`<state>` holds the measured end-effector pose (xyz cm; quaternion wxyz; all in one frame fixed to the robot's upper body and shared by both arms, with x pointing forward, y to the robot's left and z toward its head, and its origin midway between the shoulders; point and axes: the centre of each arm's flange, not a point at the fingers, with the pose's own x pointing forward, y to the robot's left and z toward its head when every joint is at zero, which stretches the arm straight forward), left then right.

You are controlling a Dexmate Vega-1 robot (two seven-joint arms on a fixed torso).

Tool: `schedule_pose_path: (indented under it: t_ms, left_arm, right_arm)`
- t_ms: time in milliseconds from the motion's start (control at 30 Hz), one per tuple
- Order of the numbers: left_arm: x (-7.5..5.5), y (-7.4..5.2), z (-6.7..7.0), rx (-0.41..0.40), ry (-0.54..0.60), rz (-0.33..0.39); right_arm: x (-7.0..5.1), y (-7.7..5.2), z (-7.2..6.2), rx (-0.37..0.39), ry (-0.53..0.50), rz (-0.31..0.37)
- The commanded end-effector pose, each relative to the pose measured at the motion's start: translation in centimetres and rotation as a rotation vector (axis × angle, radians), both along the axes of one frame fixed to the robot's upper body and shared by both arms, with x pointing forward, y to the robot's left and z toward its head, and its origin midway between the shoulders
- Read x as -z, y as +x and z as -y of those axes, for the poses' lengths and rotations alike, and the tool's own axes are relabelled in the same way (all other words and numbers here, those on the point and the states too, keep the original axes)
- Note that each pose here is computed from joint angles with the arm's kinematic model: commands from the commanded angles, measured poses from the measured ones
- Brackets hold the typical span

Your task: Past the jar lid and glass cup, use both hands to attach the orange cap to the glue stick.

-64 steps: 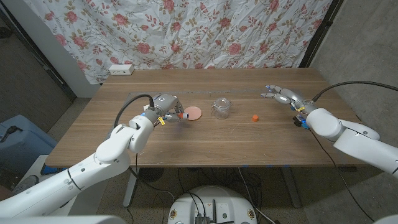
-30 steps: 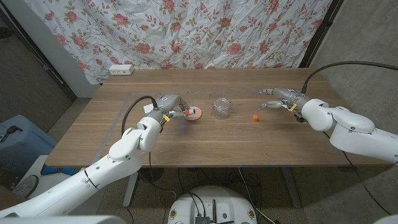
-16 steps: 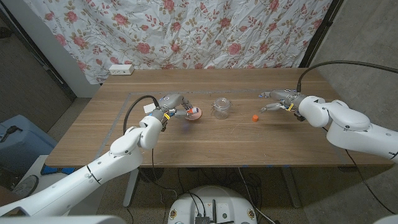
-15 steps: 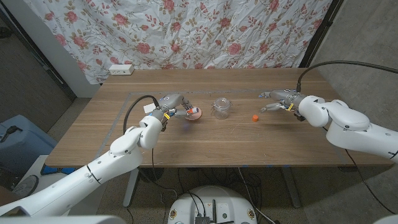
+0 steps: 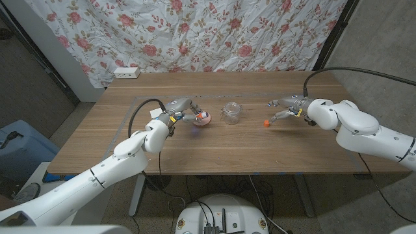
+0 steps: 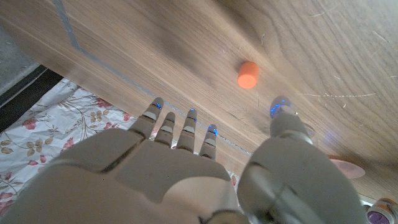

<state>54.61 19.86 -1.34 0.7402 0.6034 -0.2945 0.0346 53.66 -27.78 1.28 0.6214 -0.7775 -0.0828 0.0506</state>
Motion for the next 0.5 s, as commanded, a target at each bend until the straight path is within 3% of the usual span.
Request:
schedule_pose_path:
  t_ms: [33, 500]
  left_arm:
    - [0.03, 0.70, 0.24, 0.034, -0.025, -0.010]
    - [0.15, 1.53, 0.91, 0.061, -0.027, -0.017]
  right_arm:
    - [0.10, 0.68, -0.69, -0.010, -0.056, -0.041]
    - [0.57, 1.19, -0.94, -0.033, -0.075, -0.059]
